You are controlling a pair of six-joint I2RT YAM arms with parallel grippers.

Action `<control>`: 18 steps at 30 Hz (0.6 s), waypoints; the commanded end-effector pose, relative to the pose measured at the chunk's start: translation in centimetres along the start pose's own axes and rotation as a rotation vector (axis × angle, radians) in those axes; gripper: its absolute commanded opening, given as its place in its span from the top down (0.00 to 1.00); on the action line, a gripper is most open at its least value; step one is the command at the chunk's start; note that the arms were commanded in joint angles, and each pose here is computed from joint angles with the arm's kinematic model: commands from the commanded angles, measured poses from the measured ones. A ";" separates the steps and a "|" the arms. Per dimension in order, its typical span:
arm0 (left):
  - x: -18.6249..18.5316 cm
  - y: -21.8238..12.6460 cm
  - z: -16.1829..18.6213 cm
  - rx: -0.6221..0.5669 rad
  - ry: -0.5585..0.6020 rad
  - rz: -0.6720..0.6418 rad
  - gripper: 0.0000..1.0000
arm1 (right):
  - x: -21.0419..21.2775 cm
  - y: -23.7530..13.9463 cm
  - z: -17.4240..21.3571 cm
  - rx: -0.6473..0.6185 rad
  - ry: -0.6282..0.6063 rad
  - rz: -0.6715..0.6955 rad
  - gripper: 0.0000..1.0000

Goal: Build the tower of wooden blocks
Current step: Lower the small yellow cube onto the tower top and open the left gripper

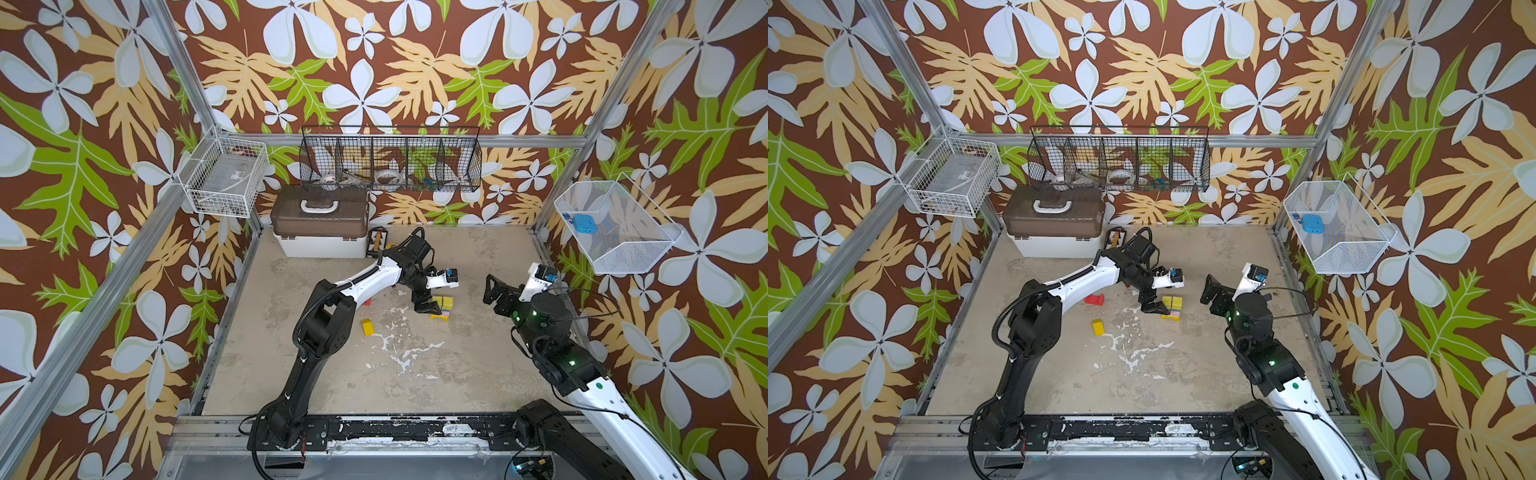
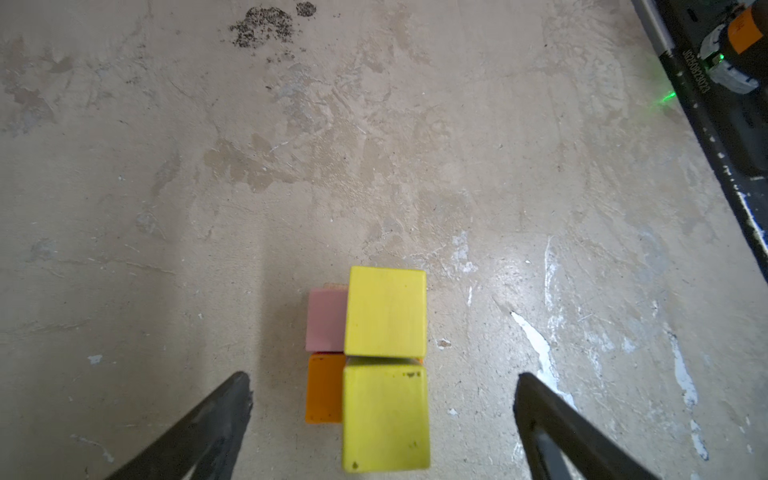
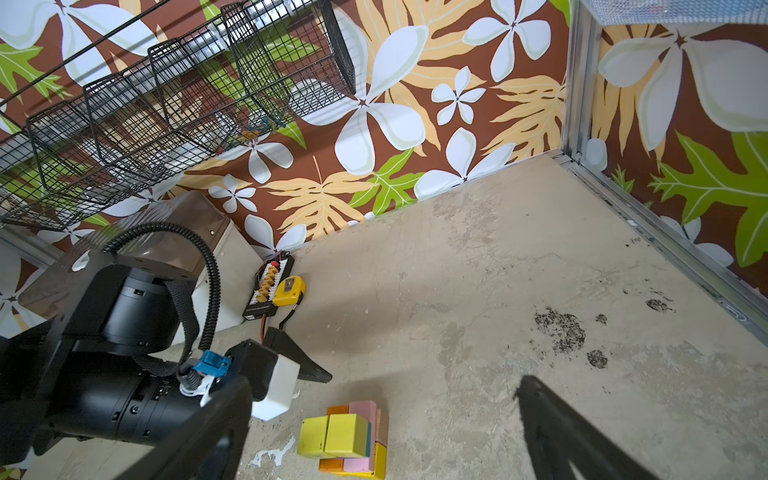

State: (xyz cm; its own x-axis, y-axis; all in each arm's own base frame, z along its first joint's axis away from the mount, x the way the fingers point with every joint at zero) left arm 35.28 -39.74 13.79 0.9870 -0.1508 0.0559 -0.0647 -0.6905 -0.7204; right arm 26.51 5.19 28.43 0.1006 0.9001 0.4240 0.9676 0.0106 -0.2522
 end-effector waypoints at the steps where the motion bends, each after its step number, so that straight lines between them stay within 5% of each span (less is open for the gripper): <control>1: -0.1 -2.4 -2.6 -0.058 0.011 -0.027 0.00 | -1.3 0.3 0.0 -0.023 0.038 0.085 0.00; 5: 0.4 -6.7 -5.8 -0.167 -0.052 -0.205 0.00 | -3.4 1.1 0.9 0.005 0.090 0.191 0.00; 8: 1.4 -11.7 -6.9 -0.288 -0.178 -0.517 0.00 | -5.1 1.9 1.9 0.040 0.148 0.231 0.00; 13: -0.4 -22.4 -2.8 -0.632 -0.671 -1.055 0.00 | -7.7 4.4 5.9 0.187 0.283 0.251 0.02; 15: -1.8 -23.7 0.2 -0.759 -0.886 -1.094 0.00 | -7.7 5.2 7.7 0.269 0.313 0.251 0.06; 18: -3.1 -22.7 3.3 -0.795 -1.035 -1.025 0.00 | -6.9 6.3 9.1 0.347 0.305 0.200 0.12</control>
State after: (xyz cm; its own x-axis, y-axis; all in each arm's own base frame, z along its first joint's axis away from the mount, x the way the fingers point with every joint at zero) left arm 33.45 -23.33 26.39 0.4838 0.8617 -0.1530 0.8241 -0.5074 -0.2517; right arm 29.09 1.42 15.95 0.4455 0.7495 0.4898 0.7867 -0.0665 -0.6137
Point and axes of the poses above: each gripper's point midway between its finger pads, its own y axis out along the fingers, its own x axis along the line the jaws close on, z = x × y, the point moved 3 cm from there along -y, back along the fingers, and after that the axes turned 4 degrees about y, right-handed, at the moved point
